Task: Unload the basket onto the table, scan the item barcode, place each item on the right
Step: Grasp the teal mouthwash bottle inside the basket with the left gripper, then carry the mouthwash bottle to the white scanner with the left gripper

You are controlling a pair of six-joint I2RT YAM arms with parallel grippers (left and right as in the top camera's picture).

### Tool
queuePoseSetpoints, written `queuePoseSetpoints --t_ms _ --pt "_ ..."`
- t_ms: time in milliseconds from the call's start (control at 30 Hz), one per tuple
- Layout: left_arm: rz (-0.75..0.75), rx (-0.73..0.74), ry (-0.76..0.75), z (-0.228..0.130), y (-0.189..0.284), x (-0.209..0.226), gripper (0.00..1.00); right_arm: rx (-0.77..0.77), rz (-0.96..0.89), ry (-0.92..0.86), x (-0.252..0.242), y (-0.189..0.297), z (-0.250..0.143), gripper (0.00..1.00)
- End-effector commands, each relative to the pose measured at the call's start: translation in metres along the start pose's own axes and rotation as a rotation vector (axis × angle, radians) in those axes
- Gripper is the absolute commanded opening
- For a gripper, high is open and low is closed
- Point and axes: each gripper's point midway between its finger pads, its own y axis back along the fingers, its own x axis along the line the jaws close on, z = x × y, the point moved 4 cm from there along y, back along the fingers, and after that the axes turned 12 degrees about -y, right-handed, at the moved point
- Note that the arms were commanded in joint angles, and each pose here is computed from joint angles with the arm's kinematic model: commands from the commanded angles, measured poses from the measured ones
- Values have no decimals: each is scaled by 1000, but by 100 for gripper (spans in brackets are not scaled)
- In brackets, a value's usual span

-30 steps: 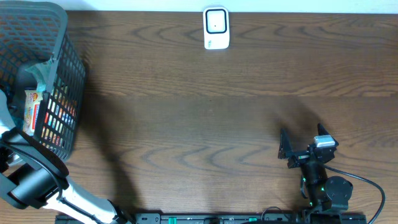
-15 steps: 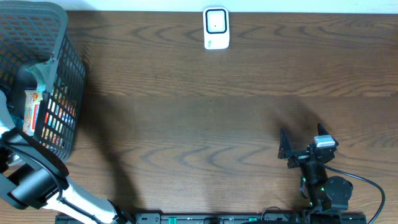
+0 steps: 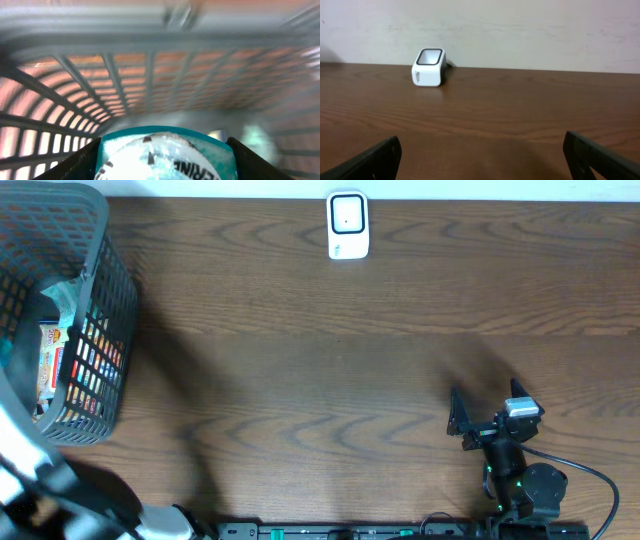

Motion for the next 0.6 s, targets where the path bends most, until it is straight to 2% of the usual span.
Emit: queuePoseSetpoints --t_ms 0,133,267,433,567 --pt "-196 -122 55 30 62 -4 65 0 -9 -14 -1 0 -1 99" --pt "-421 -224 106 43 130 -9 66 1 -9 -14 -1 0 -1 99" --pt "-642 -244 103 37 185 -21 66 1 -9 -14 -1 0 -1 99" --pt "-958 -189 -1 7 250 -54 66 1 -9 -14 -1 0 -1 99" --pt "-1089 -118 -115 -26 282 -75 66 0 -9 -14 -1 0 -1 99"
